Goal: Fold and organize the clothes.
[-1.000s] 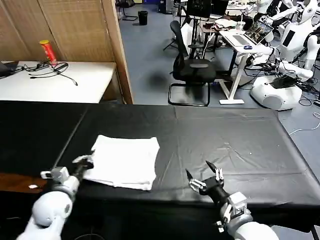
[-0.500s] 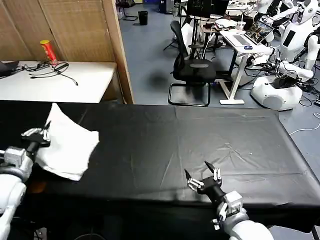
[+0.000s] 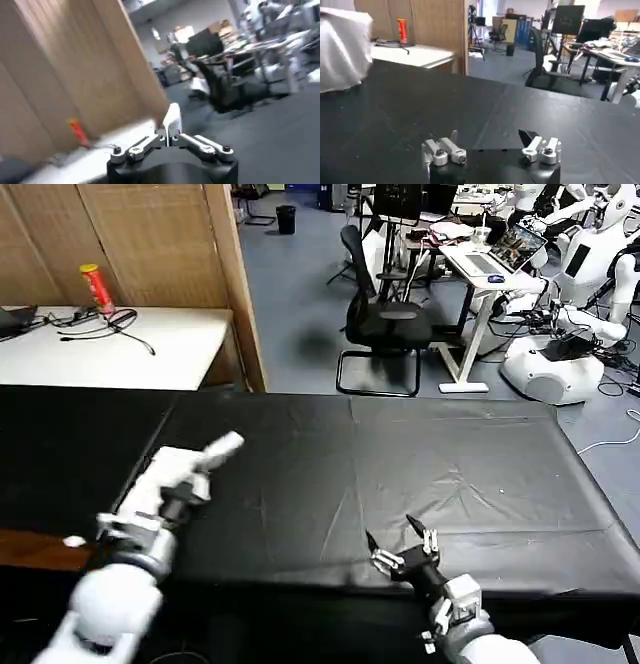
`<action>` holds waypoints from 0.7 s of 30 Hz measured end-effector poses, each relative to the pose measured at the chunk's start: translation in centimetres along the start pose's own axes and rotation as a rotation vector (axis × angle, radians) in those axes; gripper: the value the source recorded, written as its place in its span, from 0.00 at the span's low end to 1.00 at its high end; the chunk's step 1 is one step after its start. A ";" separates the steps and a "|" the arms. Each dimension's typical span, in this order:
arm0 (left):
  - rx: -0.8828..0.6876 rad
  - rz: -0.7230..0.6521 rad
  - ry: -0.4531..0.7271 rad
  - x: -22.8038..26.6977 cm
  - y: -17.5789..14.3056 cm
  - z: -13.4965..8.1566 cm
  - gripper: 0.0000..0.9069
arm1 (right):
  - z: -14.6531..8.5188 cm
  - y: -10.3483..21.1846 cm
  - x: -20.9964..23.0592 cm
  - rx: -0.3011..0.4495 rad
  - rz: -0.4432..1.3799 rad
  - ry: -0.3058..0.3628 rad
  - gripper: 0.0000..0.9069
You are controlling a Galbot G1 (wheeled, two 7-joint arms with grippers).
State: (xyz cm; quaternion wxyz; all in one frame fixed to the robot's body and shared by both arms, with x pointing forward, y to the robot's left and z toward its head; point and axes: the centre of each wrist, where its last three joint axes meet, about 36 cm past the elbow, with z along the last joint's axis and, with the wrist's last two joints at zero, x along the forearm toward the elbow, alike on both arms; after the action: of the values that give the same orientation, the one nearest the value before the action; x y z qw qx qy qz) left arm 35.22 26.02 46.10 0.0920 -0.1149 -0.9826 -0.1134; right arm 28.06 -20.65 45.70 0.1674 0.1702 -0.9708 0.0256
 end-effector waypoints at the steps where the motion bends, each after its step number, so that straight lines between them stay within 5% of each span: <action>1: 0.024 0.044 0.000 -0.1 -1.2 0.2 0.97 | 0.0 0.1 -0.2 -0.026 -0.013 0.016 0.97; 8: 0.042 0.180 -0.074 0.0 -3.4 0.0 0.97 | -1.1 0.6 -2.2 -0.262 -0.138 0.108 0.97; 21: -0.049 0.120 -0.151 0.0 -1.9 0.1 0.97 | -0.5 3.9 -10.4 -0.327 -0.276 0.146 0.97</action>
State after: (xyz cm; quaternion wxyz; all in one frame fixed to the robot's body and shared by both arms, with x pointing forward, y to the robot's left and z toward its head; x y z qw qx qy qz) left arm 34.75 24.20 45.63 0.0213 -0.1838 -0.9750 -0.1228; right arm 36.13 -13.56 42.69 0.2645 0.2694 -0.9149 -0.1429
